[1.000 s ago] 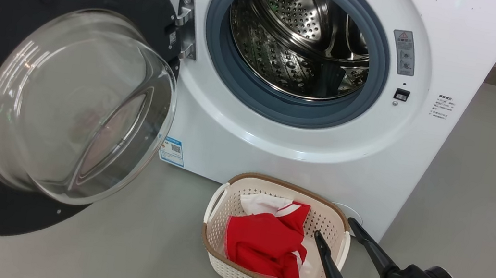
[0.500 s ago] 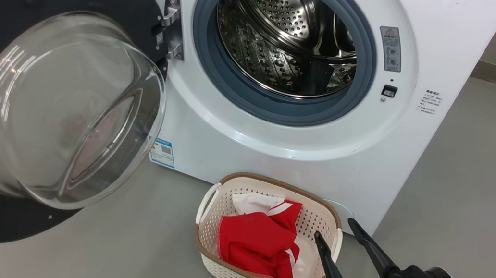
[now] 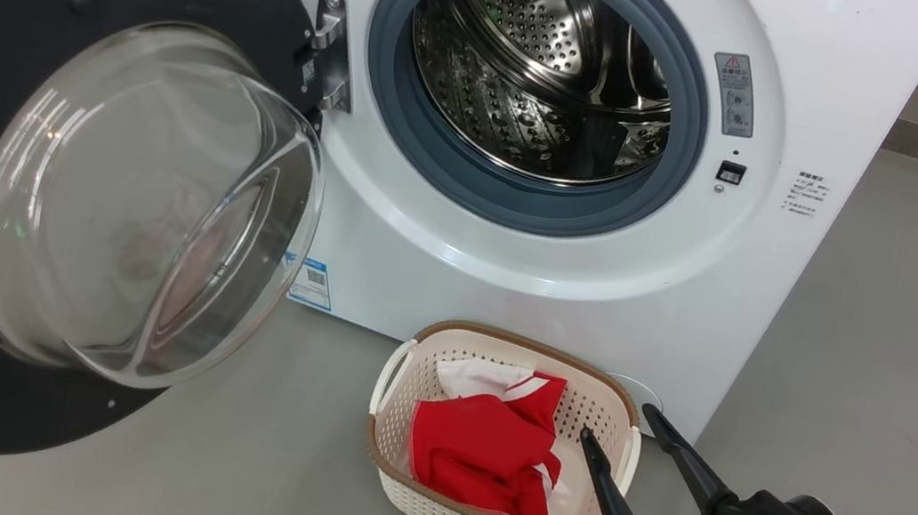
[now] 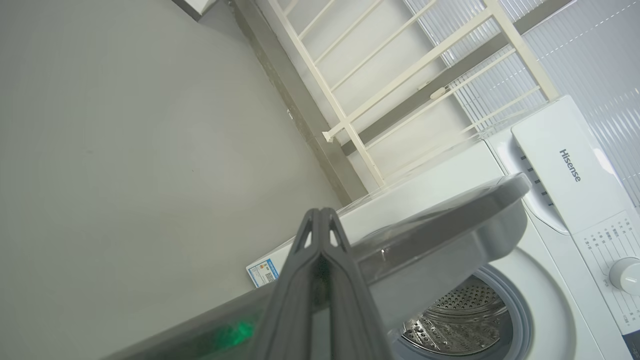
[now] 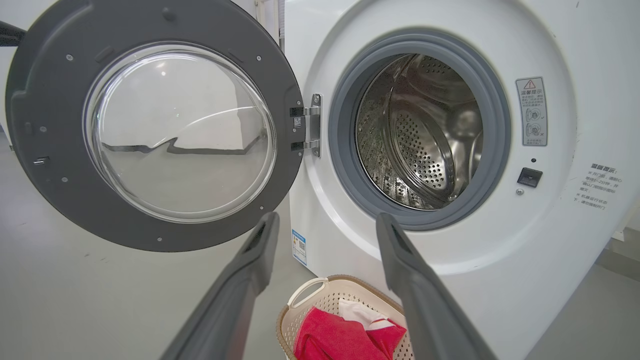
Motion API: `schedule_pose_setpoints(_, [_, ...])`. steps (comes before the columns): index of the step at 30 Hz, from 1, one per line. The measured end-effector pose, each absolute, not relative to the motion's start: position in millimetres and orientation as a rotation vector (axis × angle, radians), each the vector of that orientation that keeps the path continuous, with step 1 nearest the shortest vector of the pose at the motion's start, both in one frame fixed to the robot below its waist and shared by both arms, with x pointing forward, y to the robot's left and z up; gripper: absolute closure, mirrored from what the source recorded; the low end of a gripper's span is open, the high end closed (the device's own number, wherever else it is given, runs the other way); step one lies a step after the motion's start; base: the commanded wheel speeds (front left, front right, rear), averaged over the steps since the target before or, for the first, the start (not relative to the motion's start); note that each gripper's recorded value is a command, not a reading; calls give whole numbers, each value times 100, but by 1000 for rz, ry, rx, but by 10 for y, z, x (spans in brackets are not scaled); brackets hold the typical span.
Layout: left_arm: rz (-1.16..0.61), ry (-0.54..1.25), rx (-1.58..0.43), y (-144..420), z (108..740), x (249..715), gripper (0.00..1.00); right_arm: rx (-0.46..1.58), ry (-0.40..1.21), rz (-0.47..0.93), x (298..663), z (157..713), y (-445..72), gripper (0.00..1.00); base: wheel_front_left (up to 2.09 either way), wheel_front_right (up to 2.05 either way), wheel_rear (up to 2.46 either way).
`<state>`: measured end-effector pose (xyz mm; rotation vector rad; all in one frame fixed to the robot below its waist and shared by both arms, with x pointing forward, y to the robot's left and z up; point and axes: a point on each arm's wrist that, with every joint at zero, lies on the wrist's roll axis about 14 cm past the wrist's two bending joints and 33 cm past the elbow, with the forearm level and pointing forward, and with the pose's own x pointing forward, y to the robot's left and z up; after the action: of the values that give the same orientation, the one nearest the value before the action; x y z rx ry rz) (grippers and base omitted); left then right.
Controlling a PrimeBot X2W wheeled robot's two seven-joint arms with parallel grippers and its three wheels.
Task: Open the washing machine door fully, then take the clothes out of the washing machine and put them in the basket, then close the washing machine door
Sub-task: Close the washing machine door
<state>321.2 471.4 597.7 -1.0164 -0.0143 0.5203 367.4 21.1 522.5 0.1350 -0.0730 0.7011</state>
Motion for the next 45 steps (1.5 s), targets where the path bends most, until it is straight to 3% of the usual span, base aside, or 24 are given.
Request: schedule_pose_setpoints(45, [79, 7, -1338, 3492, 6009, 3188, 100, 172, -47, 674, 3701, 5156, 195, 0, 0, 0, 0])
